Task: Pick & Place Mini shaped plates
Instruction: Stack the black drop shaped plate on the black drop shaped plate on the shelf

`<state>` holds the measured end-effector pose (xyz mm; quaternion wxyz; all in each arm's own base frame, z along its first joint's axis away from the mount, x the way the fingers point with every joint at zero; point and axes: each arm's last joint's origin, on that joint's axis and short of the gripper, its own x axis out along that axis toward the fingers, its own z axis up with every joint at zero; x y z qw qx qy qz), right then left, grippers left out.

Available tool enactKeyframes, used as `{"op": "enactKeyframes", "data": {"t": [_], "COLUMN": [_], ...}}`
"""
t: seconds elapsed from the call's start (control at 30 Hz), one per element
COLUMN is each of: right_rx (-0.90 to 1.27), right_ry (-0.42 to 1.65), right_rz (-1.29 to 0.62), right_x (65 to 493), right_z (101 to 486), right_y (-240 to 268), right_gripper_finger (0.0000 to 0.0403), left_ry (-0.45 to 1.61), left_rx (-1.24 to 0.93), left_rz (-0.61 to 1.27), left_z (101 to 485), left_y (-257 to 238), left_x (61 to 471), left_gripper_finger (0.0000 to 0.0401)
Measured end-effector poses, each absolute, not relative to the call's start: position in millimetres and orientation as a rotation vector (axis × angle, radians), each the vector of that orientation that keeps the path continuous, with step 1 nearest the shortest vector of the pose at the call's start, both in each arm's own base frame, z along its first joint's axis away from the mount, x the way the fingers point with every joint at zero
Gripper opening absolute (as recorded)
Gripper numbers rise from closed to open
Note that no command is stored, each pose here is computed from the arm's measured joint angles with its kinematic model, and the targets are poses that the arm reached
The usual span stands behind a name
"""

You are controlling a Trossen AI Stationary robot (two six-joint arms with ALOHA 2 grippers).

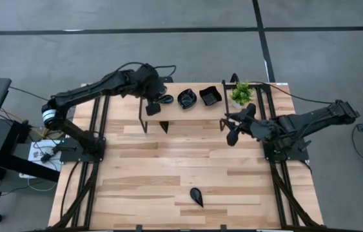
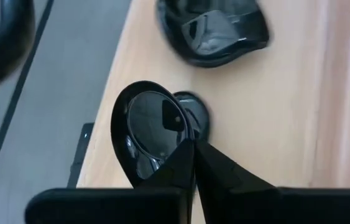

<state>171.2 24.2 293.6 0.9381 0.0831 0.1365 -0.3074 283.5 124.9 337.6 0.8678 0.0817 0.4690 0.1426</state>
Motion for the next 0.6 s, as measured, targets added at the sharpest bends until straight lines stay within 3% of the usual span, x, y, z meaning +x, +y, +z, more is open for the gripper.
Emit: {"op": "enactKeyframes", "data": {"t": [0.4,0.6], "right_rx": [0.169,0.169], "right_ry": [0.280,0.280], "right_rz": [-0.633,-0.633], "right_x": [171.3,171.2], "right_z": [293.5,293.5], "right_y": [23.2,23.3], "right_gripper_finger": [0.0124,0.0124], "left_ry": [1.014,1.057], "left_rx": [0.406,0.425], "left_rz": [0.187,0.161], "left_z": [334.2,318.0], "left_y": [99.7,104.5], "left_x": [298.1,310.9], "left_gripper_finger": [0.0013,0.0015]}}
